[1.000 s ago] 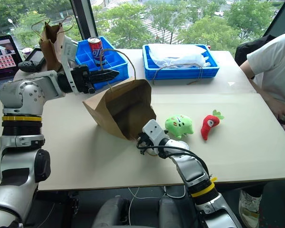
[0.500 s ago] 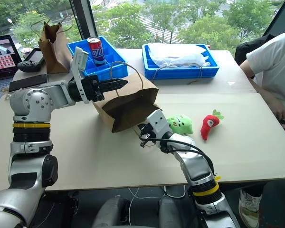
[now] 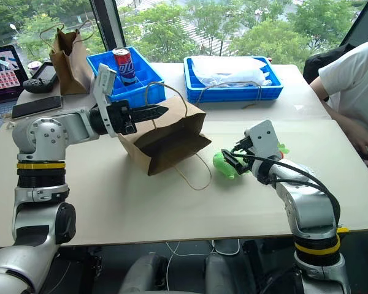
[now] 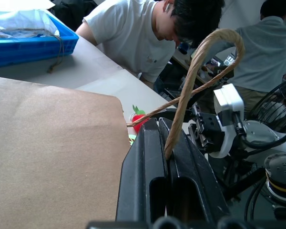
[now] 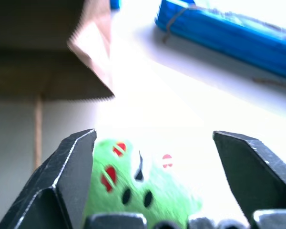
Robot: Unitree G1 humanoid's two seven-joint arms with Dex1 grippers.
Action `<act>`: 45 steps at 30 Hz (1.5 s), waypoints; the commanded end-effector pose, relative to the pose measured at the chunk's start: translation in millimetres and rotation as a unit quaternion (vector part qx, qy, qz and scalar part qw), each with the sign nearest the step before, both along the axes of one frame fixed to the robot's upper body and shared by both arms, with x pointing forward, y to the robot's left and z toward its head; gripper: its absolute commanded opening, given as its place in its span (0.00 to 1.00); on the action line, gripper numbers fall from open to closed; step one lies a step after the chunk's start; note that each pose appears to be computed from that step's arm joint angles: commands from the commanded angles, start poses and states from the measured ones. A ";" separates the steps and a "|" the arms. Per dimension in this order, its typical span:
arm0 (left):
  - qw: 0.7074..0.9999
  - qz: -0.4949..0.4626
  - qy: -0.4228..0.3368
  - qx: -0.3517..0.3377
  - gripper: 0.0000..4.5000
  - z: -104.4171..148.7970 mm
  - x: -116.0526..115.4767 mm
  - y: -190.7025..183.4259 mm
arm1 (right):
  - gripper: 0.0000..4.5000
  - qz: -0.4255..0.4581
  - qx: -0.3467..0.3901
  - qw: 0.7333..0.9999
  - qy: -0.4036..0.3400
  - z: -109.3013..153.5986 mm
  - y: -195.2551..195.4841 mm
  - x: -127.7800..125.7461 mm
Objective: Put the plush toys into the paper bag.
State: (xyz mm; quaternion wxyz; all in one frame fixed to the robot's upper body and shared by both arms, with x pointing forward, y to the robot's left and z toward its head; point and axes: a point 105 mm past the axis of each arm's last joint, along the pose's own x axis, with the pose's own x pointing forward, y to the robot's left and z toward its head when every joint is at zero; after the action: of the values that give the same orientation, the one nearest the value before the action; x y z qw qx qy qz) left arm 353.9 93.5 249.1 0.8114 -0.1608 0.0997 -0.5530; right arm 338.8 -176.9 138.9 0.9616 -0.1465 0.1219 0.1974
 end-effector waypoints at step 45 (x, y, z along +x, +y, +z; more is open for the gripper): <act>0.998 -0.055 -0.003 -0.021 0.00 9.7 -21.6 -19.4 | 0.10 0.160 0.206 0.965 -0.037 47.3 159.4 36.9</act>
State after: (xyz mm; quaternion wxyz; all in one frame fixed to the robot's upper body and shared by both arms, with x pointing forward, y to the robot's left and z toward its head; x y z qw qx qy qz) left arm 341.9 77.9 240.6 0.7883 -0.1782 0.1262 -0.5753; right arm 370.4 -12.0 175.9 0.9223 -0.0118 0.0426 0.3839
